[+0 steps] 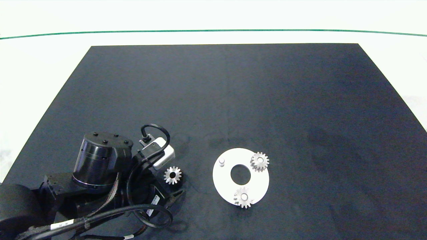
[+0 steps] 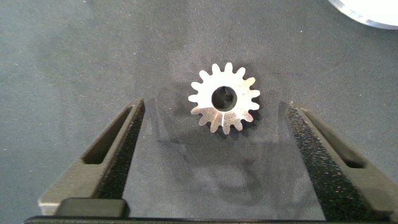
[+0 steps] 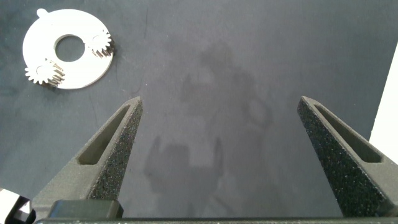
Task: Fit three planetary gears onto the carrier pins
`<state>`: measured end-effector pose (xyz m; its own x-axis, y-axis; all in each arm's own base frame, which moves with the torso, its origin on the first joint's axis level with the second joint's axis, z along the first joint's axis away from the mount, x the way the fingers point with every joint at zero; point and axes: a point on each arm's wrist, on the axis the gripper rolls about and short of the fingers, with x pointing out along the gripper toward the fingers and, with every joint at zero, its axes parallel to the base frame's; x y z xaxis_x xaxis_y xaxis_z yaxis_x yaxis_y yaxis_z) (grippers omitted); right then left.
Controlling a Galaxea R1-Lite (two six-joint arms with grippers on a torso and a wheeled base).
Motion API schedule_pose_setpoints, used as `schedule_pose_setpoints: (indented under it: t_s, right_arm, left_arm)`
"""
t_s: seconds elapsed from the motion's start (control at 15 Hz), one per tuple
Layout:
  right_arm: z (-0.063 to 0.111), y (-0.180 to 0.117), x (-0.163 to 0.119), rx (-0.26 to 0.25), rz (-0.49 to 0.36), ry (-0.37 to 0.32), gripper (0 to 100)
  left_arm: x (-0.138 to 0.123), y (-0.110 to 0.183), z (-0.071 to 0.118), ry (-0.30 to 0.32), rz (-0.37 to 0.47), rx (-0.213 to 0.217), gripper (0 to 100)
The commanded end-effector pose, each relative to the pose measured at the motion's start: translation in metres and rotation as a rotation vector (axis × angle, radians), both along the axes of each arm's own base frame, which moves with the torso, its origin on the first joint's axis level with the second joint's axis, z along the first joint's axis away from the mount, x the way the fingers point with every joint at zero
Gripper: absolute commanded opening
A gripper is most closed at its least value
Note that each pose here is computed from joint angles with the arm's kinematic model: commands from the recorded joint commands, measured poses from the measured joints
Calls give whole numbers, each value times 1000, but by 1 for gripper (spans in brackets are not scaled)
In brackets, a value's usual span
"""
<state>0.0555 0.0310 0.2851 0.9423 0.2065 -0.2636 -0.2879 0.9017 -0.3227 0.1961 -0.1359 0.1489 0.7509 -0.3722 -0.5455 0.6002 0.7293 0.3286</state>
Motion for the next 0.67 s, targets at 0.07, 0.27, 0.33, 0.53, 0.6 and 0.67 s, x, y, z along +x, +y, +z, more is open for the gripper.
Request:
schedule_pose_setpoints:
  t_s: [0.07,0.27,0.33,0.53,0.6,0.67]
  right_arm:
    - [0,0,0,-3,0,2,100]
    - [0,0,1,-3,-2,2,100]
    - [0,1,1,-4,-2,3,100]
    - [-1,1,1,-8,-1,9,100]
    - [-1,1,2,-9,1,12,100]
    - [-2,2,3,-15,2,19,100]
  left_arm:
    - [2,-2,-2,4,-2,3,84]
    - [6,-4,-5,8,0,5,78]
    - [7,-5,-7,7,0,4,76]
    - [9,-5,-8,8,3,5,70]
    - [9,-5,-8,9,3,6,67]
    - [9,-5,-8,8,3,5,66]
